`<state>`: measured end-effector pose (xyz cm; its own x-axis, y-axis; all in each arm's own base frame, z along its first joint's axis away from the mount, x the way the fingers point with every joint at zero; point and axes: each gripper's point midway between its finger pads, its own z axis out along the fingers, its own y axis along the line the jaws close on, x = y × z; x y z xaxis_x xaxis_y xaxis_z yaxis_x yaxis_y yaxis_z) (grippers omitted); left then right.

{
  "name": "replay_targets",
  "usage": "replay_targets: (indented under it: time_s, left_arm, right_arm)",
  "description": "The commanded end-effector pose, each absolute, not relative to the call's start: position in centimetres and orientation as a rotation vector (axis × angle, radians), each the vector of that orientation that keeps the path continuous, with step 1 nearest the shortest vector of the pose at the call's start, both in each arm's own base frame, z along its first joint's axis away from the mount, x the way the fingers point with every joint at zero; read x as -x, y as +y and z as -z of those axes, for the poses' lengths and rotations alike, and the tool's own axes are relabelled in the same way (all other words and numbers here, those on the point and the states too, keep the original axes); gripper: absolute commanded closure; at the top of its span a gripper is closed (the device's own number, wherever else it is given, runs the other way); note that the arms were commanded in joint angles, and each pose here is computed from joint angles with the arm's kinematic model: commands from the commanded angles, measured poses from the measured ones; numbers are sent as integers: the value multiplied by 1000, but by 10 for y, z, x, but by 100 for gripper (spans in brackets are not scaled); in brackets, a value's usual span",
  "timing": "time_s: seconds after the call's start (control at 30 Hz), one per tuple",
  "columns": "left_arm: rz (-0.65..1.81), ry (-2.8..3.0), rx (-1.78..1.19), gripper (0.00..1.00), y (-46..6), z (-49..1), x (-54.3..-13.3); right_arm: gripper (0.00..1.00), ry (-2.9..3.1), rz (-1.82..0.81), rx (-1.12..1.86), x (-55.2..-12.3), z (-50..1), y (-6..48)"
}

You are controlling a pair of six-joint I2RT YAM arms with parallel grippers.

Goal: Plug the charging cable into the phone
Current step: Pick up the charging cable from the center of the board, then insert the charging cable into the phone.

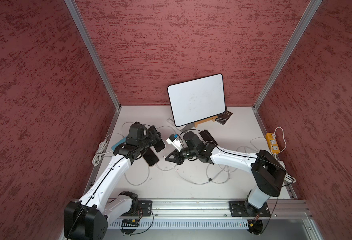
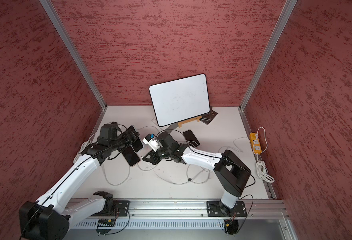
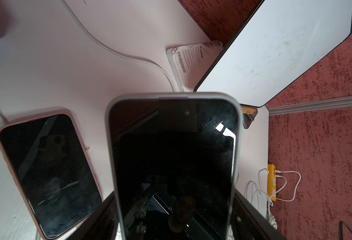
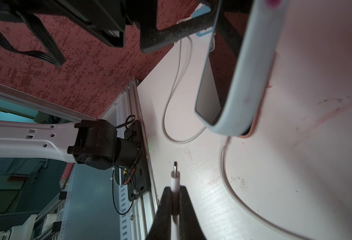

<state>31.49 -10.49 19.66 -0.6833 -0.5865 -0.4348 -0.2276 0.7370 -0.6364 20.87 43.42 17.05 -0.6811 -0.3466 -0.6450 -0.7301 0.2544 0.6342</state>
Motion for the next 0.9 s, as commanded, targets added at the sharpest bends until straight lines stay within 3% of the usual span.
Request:
replay_targets:
  time_s: [0.0, 0.87]
  left_arm:
    - [765, 2263, 593, 100, -109, -205, -317]
    - [740, 2312, 625, 100, -108, -191, -316]
  right_arm:
    - [100, 2104, -1462, 945, -215, -185, 447]
    - [100, 2119, -1369, 801, -247, -184, 449]
